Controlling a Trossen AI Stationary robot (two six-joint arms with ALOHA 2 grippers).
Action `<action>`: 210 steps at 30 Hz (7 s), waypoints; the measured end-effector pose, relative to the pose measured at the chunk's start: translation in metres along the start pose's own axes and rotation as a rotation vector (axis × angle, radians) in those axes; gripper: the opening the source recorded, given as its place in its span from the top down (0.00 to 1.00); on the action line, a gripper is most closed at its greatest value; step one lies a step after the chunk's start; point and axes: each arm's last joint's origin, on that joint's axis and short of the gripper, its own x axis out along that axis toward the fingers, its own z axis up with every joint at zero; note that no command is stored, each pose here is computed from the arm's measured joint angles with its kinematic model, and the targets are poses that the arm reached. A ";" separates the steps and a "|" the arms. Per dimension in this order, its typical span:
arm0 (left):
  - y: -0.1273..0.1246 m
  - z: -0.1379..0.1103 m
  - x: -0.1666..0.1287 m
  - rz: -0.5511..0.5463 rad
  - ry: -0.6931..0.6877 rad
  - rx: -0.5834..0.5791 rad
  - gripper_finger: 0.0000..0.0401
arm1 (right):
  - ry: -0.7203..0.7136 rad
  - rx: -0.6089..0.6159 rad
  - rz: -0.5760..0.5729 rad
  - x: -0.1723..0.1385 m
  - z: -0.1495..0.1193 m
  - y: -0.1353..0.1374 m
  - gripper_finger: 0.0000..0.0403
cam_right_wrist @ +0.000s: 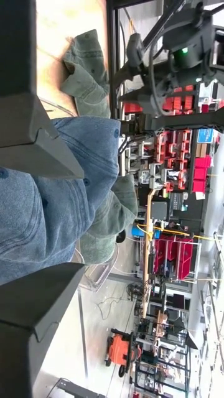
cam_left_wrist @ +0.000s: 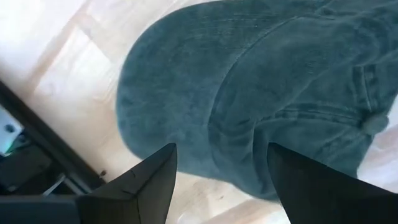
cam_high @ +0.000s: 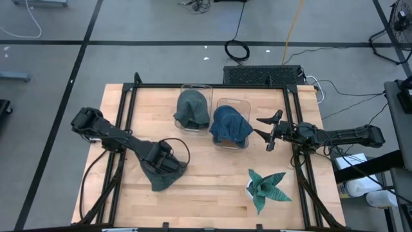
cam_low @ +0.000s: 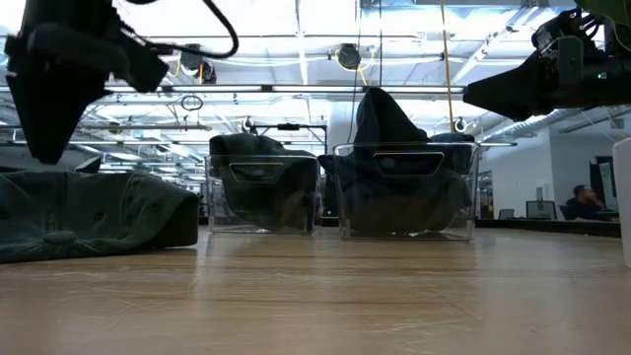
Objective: Pick & Place hat
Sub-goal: Put the black cap into the left transparent bin
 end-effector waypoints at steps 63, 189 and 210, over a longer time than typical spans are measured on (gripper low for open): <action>0.016 0.011 -0.102 -0.219 -0.247 0.361 0.98 | 0.000 0.000 0.000 0.000 0.000 0.000 0.45; 0.050 0.262 -0.032 0.257 -0.377 0.882 0.99 | 0.000 0.000 0.000 0.000 0.000 0.000 0.45; 0.038 0.253 -0.017 0.309 -0.419 0.834 0.84 | 0.000 0.000 0.000 0.000 0.000 0.000 0.45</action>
